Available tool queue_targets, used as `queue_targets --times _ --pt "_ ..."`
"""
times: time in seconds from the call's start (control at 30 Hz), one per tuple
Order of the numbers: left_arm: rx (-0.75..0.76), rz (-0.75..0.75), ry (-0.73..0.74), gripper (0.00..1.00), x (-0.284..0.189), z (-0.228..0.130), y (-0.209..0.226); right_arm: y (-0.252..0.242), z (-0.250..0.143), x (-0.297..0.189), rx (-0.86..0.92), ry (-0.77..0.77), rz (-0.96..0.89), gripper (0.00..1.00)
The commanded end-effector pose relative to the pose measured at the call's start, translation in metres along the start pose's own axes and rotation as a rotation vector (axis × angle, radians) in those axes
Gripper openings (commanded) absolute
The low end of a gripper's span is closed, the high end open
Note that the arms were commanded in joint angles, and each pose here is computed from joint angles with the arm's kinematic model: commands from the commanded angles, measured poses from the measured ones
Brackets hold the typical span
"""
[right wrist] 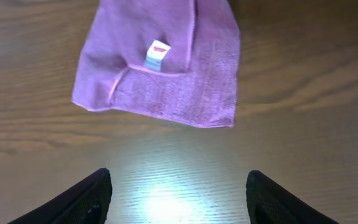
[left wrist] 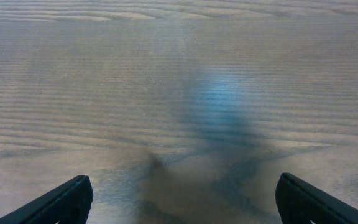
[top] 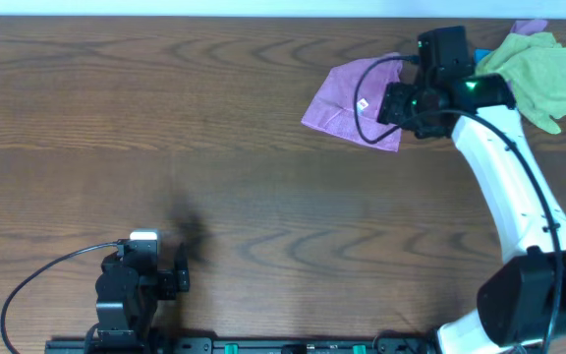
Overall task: Fold the cloth
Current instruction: 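Spread the purple cloth flat and release it with the right gripper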
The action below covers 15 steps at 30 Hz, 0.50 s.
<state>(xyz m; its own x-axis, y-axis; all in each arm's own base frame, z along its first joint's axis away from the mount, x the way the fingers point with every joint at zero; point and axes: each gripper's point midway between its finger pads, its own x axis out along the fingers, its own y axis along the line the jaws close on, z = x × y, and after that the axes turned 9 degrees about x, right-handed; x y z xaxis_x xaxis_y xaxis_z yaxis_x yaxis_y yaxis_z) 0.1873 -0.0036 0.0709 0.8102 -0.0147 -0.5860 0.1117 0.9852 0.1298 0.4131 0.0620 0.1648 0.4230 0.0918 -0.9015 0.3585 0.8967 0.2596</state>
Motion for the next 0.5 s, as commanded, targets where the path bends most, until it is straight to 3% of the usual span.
queue_targets --times 0.0,0.3,0.47 --pt "0.009 0.003 0.024 0.95 0.002 -0.008 0.000 -0.013 -0.010 0.012 0.059 0.066 0.019 0.70" --pt "-0.033 -0.003 0.006 0.95 0.002 -0.004 -0.001 -0.043 -0.018 0.037 0.193 0.150 0.141 0.70" --pt "-0.171 0.005 -0.139 0.95 -0.002 0.033 0.004 -0.051 -0.022 0.050 0.233 0.159 0.212 0.71"
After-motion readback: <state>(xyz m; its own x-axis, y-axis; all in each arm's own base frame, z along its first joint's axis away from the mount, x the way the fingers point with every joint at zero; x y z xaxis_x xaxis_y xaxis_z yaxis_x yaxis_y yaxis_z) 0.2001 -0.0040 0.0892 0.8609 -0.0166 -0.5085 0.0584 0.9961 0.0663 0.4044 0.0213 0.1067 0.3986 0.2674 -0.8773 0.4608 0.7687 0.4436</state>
